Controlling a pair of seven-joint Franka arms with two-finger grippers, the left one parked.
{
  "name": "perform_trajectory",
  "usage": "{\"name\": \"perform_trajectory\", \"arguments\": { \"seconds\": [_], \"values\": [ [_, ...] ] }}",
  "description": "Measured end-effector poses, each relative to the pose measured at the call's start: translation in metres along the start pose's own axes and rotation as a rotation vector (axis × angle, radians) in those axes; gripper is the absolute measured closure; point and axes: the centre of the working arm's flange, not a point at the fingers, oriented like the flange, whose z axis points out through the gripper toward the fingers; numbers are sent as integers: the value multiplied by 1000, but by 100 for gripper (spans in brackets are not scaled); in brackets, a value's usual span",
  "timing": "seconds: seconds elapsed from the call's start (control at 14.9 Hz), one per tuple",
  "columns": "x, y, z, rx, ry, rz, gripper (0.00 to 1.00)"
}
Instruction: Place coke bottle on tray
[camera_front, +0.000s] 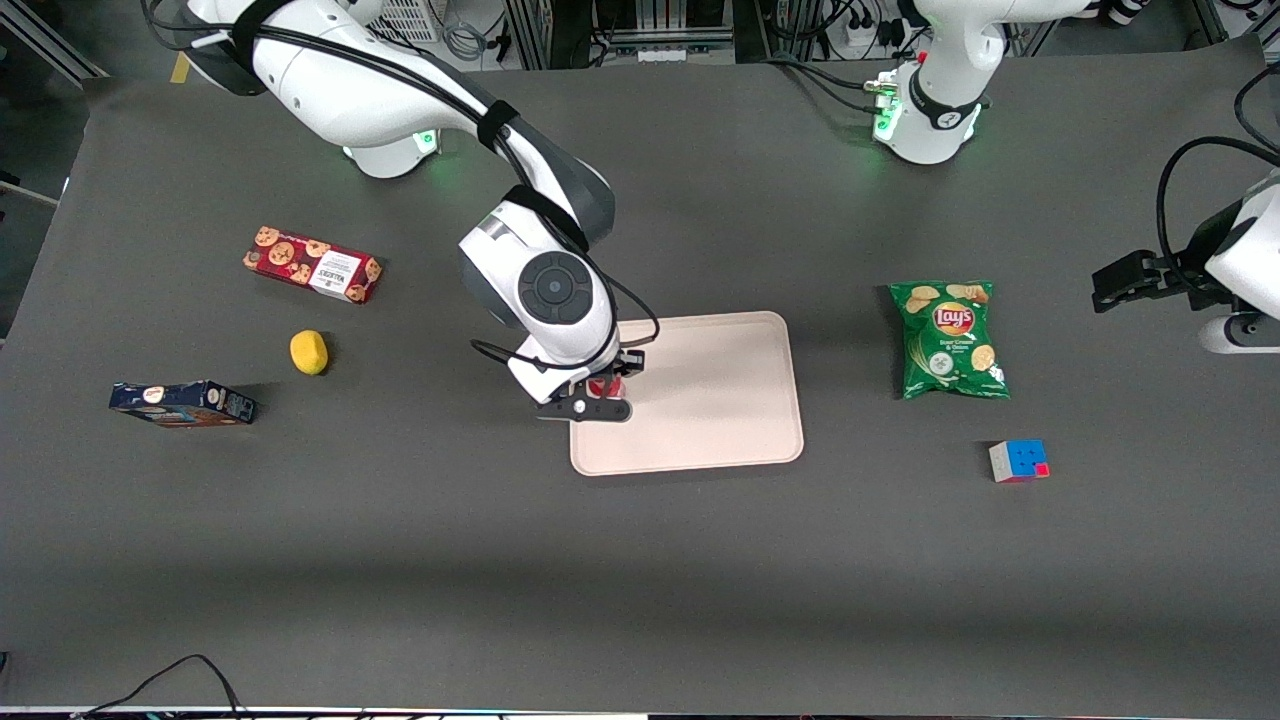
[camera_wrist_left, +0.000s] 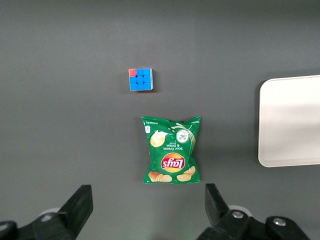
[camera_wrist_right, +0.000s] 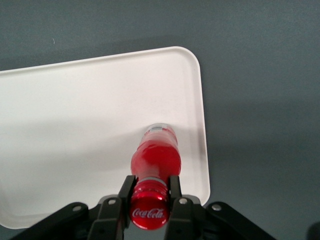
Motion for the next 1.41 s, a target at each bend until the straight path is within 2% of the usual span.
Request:
{"name": "perform_trajectory", "arguments": {
  "seconds": [0.13,0.34,0.47,0.61,0.67,0.81,0.94,1.14,1.41],
  "values": [
    [1,1,0,0,0,3,67],
    [3,1,-5,11,12,10,43],
    [9,7,-20,26,33,30,22],
    [23,29,-59,52,81,67,4],
    [31,48,-87,64,112,92,0],
    [43,98,-144,76,175,111,0],
    [45,153,-190,96,206,87,0],
    [41,245,-219,93,215,41,0],
    [24,378,-223,72,193,-10,0]
  ]
}}
